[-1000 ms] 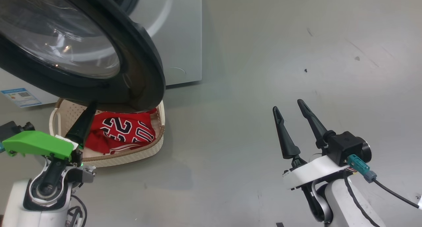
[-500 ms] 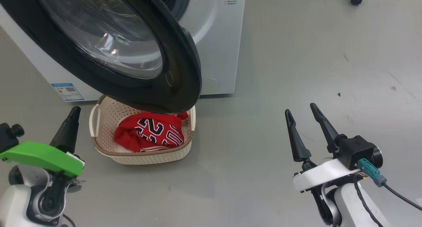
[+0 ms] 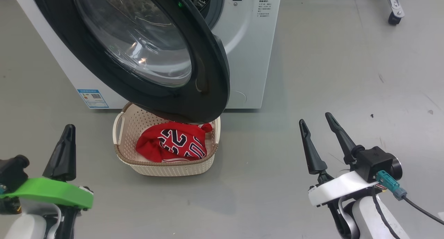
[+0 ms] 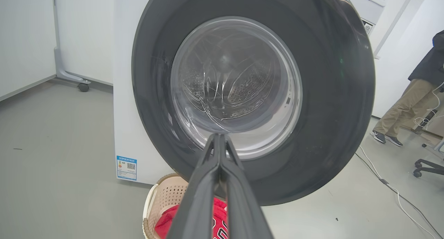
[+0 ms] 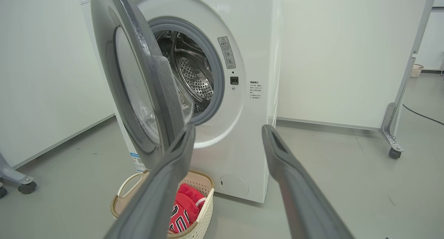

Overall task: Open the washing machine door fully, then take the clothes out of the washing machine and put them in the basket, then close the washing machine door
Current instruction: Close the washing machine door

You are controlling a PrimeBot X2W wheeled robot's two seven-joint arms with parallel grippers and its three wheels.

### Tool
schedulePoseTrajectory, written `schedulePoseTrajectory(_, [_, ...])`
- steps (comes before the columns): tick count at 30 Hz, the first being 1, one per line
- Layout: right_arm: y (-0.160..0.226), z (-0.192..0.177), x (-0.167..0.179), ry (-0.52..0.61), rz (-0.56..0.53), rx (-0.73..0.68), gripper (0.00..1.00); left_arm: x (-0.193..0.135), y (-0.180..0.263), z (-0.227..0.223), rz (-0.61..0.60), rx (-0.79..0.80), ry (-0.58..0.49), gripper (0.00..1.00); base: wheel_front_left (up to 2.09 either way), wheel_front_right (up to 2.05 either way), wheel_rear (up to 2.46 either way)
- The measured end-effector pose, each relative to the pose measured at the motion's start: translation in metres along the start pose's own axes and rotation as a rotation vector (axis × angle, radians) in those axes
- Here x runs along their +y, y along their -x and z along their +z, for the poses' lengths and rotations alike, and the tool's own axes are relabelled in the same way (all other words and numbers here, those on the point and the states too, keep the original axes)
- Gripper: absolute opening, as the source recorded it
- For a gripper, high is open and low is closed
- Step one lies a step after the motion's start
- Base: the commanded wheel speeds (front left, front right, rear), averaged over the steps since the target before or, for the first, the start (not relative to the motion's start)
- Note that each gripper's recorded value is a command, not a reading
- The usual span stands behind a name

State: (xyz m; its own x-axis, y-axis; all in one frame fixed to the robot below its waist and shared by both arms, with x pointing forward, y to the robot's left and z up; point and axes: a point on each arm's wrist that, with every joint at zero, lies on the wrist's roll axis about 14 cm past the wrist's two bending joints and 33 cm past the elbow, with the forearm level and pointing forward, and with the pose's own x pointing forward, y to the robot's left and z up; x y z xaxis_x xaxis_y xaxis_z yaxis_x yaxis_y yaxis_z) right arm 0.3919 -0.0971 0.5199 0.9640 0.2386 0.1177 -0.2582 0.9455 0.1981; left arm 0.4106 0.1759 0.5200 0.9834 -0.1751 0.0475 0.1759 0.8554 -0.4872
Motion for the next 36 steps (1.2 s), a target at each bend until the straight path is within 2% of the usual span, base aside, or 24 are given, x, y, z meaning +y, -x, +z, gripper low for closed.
schedulePoseTrajectory(6, [-0.001, 0.001, 0.003, -0.002, 0.012, -0.004, 1.0, -0.001, 0.008, -0.004, 0.002, -0.022, -0.059, 0.0, 0.0, 0.0, 0.0])
schedulePoseTrajectory(7, [-0.001, 0.001, 0.004, -0.002, 0.013, -0.004, 1.0, -0.001, 0.01, -0.005, 0.008, -0.026, -0.061, 0.36, 0.0, 0.0, 0.0])
schedulePoseTrajectory(8, [-0.001, 0.001, 0.004, -0.003, 0.014, -0.003, 1.0, 0.0, 0.011, -0.006, 0.013, -0.025, -0.072, 0.87, 0.0, 0.0, 0.0])
schedulePoseTrajectory(9, [-0.001, 0.001, 0.004, -0.003, 0.014, -0.003, 1.0, 0.0, 0.012, -0.007, 0.018, -0.022, -0.086, 1.0, 0.0, 0.0, 0.0])
schedulePoseTrajectory(17, [-0.002, 0.0, 0.007, -0.001, 0.022, -0.001, 1.0, -0.001, 0.02, -0.022, 0.033, 0.008, -0.108, 1.0, 0.0, 0.0, 0.0])
schedulePoseTrajectory(36, [0.0, 0.0, 0.013, -0.007, 0.041, -0.003, 1.0, -0.002, 0.027, -0.021, 0.046, -0.01, -0.157, 1.0, 0.0, 0.0, 0.0])
